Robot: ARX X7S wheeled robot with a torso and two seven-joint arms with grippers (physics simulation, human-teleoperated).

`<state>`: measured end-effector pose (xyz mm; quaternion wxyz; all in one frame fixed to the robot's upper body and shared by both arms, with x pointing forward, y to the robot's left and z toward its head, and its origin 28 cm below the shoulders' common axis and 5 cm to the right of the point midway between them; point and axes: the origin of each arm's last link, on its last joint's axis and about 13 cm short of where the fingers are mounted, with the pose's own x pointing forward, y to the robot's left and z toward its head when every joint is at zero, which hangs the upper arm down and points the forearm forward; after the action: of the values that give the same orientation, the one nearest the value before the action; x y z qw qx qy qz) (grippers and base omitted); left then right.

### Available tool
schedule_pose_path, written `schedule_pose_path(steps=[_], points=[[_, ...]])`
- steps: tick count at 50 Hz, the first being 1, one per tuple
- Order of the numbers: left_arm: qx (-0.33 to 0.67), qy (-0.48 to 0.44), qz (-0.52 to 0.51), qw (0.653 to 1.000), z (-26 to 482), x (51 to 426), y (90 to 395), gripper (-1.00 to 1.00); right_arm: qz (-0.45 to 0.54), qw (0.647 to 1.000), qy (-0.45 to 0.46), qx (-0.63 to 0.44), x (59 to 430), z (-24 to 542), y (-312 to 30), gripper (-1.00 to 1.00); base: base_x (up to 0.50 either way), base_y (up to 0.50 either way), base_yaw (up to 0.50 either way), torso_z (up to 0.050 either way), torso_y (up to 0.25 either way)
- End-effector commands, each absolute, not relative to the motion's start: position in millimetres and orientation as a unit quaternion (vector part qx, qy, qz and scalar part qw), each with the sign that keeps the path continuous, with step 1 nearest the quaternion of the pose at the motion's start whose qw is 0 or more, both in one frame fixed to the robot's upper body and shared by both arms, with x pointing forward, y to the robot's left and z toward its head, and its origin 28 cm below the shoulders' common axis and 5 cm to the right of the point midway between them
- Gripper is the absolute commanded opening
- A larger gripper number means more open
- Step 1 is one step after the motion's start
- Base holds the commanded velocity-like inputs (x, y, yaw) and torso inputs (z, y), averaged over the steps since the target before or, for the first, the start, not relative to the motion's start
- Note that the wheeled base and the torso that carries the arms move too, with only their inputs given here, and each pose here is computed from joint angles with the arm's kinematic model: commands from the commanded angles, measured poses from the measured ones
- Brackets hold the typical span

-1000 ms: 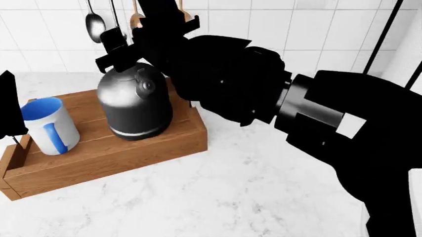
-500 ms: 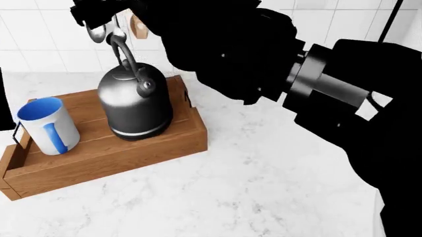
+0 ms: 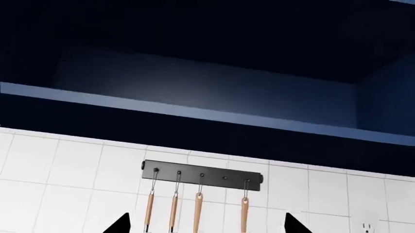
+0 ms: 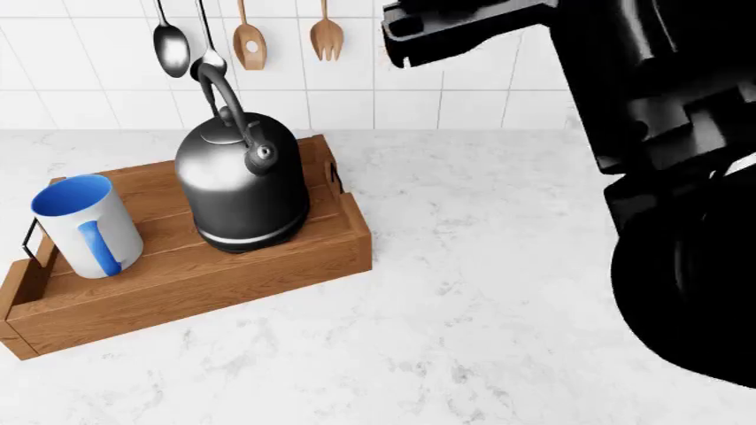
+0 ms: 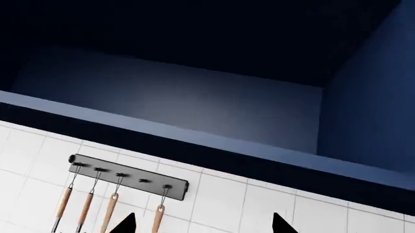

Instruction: Pick the kettle from the counter and place it on the tray. Then pick the mug from the cabinet and place it on the tray. Then close the cabinet doors.

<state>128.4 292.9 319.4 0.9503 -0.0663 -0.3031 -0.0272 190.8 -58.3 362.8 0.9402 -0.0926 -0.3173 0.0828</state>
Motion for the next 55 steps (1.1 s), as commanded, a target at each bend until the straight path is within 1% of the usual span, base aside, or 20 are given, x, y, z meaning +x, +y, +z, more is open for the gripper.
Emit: schedule_pose_path(steps=[1,5,13,21,27,33,55], points=[[-0.065,-0.338,-0.052,0.937,318,110,263,1.0,-0.003,0.937,-0.342,-0.078,134,309,-105,1.0,0.0,0.0,0.0,0.0,0.0],[-0.067,-0.342,-0.065,0.935,317,107,259,1.0,-0.027,0.938,-0.338,-0.073,135,292,-116,1.0,0.0,0.0,0.0,0.0,0.0],[-0.068,-0.353,-0.07,0.93,311,104,257,1.0,-0.063,0.935,-0.343,-0.068,134,290,-130,1.0,0.0,0.0,0.0,0.0,0.0],[-0.057,-0.407,-0.056,0.91,325,91,256,1.0,-0.089,0.93,-0.351,-0.06,129,299,-145,1.0,0.0,0.0,0.0,0.0,0.0],[-0.032,-0.467,-0.036,0.883,338,74,258,1.0,-0.083,0.933,-0.347,-0.041,127,298,-147,1.0,0.0,0.0,0.0,0.0,0.0],[-0.032,-0.471,-0.032,0.881,337,73,260,1.0,-0.079,0.935,-0.343,-0.04,128,293,-145,1.0,0.0,0.02,0.0,0.0,0.0],[-0.042,-0.453,-0.031,0.89,328,78,262,1.0,-0.077,0.938,-0.337,-0.035,129,286,-139,1.0,0.0,0.5,0.0,0.0,0.0]])
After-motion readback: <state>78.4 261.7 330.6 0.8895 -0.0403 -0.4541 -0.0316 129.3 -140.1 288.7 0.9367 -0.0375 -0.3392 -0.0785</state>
